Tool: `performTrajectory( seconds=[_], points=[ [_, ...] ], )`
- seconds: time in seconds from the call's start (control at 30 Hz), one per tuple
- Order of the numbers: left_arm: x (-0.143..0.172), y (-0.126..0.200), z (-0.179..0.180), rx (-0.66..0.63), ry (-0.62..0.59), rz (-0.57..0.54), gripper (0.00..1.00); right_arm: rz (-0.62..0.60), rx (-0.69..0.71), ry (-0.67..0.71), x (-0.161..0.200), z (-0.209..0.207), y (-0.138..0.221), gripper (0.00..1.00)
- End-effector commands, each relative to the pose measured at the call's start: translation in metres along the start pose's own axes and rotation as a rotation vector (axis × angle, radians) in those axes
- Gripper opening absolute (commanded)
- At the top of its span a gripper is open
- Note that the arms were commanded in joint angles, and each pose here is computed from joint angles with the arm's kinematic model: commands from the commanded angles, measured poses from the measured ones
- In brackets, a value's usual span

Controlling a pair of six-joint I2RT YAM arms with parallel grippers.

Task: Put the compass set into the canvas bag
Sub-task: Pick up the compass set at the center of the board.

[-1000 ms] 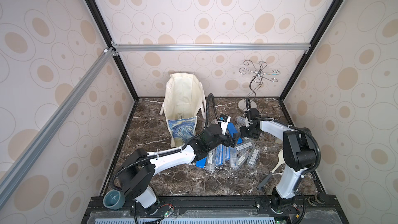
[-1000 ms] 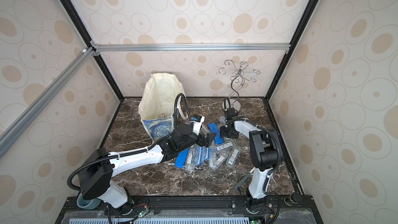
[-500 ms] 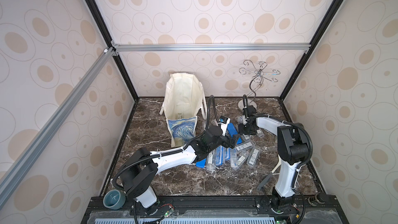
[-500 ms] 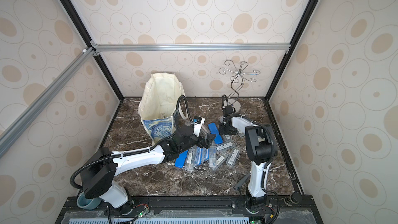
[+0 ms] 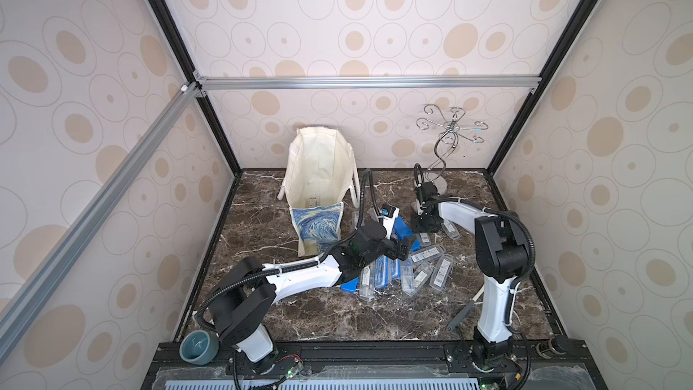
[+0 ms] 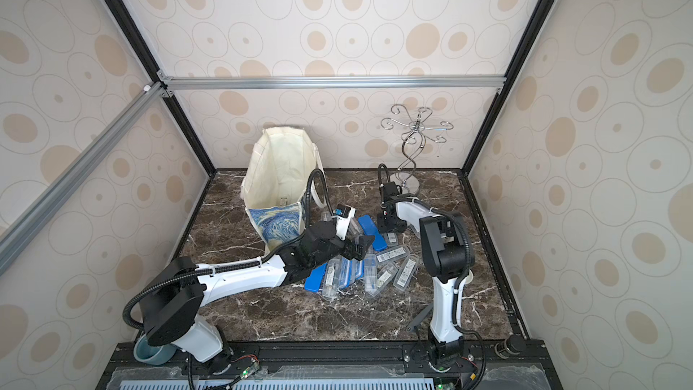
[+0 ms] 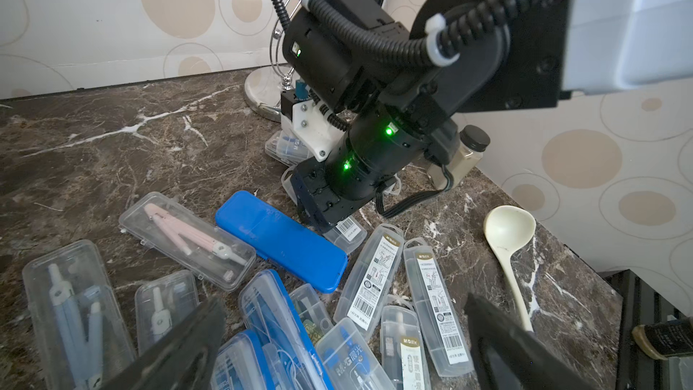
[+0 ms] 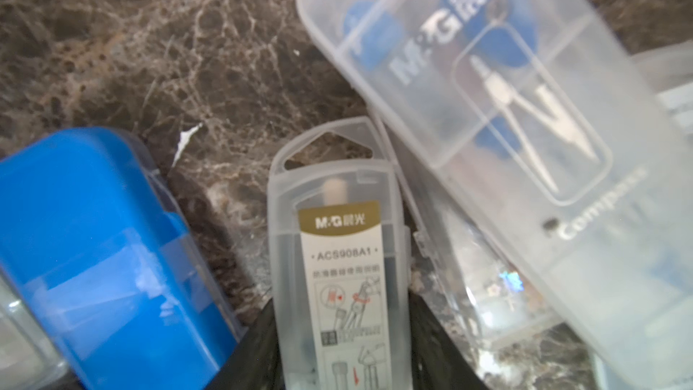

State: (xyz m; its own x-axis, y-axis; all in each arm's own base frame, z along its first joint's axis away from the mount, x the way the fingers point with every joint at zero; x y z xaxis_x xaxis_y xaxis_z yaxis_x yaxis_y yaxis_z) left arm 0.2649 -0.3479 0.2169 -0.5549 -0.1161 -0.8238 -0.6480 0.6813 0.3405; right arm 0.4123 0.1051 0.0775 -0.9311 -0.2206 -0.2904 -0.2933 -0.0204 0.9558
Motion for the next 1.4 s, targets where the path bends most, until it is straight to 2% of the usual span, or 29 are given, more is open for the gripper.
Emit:
performTrajectory(
  seconds=[0.0,0.17,0.27,0.57,0.87,1.1,1.37],
  points=[
    [-0.011,0.005,-0.005,0.017,0.025,-0.053,1.00,0.064,-0.003,0.000,0.012,0.004,-0.011,0.44],
    [-0.011,0.006,-0.005,0.021,0.028,-0.058,1.00,0.005,-0.038,-0.010,0.003,0.007,0.003,0.43],
    [-0.010,0.006,-0.004,0.013,0.029,-0.059,1.00,-0.062,-0.089,-0.023,-0.007,0.011,0.024,0.43],
    [-0.014,0.011,-0.004,0.018,0.048,-0.077,1.00,-0.316,-0.251,-0.086,-0.027,0.022,0.110,0.43],
    [-0.023,0.007,-0.013,0.085,0.112,-0.136,1.00,-0.508,-0.394,-0.148,-0.024,0.029,0.183,0.43],
    [-0.037,-0.005,-0.026,0.162,0.180,-0.212,0.99,-0.593,-0.441,-0.175,-0.017,0.029,0.212,0.43],
    [-0.049,-0.029,-0.037,0.195,0.210,-0.255,0.91,-0.634,-0.486,-0.176,-0.012,0.031,0.231,0.43]
  ],
)
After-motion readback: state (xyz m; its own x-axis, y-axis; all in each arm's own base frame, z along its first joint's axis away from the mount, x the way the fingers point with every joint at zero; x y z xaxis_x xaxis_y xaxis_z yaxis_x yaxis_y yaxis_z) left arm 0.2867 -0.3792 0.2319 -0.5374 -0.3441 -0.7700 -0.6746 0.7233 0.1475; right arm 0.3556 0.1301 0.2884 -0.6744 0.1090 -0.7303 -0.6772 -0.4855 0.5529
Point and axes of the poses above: each gripper's point midway between its finger pads, its own y axis back along the fingers, its own z axis along the line the jaws close on, x = y × z, the point moved 6 cm from there along y, back along the fingers, and after that the axes turned 11 degrees about y, right-handed, at the moved point
